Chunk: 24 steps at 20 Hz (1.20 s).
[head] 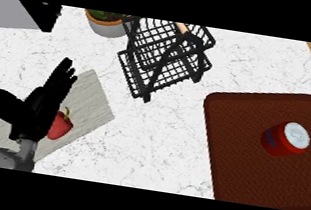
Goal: Pick the can from the tray and place it in the tiered basket
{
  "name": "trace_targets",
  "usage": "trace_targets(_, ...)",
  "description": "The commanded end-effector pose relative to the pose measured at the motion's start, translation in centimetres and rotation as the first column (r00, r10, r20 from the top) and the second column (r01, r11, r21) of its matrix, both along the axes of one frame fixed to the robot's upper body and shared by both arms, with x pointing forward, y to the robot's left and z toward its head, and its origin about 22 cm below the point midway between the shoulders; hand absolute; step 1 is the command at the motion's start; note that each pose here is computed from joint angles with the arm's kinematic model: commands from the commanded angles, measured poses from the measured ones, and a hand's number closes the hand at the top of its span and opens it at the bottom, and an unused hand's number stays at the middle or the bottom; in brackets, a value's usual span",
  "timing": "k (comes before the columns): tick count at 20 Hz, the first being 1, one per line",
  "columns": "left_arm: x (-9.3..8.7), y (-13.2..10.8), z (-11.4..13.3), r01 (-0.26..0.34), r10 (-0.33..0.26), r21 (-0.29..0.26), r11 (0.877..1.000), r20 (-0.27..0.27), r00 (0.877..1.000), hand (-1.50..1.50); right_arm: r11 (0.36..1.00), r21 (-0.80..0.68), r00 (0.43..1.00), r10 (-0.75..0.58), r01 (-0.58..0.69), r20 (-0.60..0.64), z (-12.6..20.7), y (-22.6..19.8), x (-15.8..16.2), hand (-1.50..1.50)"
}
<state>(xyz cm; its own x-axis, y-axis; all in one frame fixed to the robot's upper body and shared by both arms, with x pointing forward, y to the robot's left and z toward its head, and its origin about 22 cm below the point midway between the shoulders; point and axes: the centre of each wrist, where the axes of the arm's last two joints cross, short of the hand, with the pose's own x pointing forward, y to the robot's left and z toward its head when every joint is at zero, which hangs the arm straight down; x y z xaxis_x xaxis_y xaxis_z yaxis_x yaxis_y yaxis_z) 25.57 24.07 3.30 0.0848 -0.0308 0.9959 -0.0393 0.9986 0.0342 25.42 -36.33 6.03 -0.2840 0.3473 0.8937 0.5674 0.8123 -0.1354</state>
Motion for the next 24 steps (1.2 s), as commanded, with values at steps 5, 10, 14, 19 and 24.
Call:
trace_targets(5, 1.7, -1.1, -0.5, 0.141, -0.141, -0.005, 0.990, -0.082, 0.987, 0.00, 0.971, -0.156, 0.982, -0.172, 0.182, 0.074, -6.5, 0.5, -11.1, -1.50)
trace_targets(10, 2.1, -0.8, -0.4, 0.155, -0.156, -0.023, 0.988, -0.080, 0.984, 0.00, 0.921, -0.326, 0.950, -0.273, 0.214, -0.148, -5.4, 0.5, -15.6, -1.50)
trace_targets(14, 1.6, -0.3, 0.0, 0.175, -0.177, -0.028, 0.984, -0.078, 0.981, 0.00, 0.844, -0.443, 0.857, -0.445, 0.303, -0.261, -4.5, 0.4, -19.0, -1.50)
trace_targets(19, 1.6, -2.1, -0.1, 0.212, -0.213, -0.022, 0.977, -0.078, 0.974, 0.00, 0.796, -0.501, 0.742, -0.555, 0.340, -0.377, -2.7, 1.0, -21.6, -1.50)
trace_targets(24, 1.9, -2.2, 0.2, 0.232, -0.233, -0.019, 0.972, -0.075, 0.970, 0.00, 0.822, -0.467, 0.688, -0.546, 0.327, -0.479, 0.1, 3.3, -21.5, -1.50)
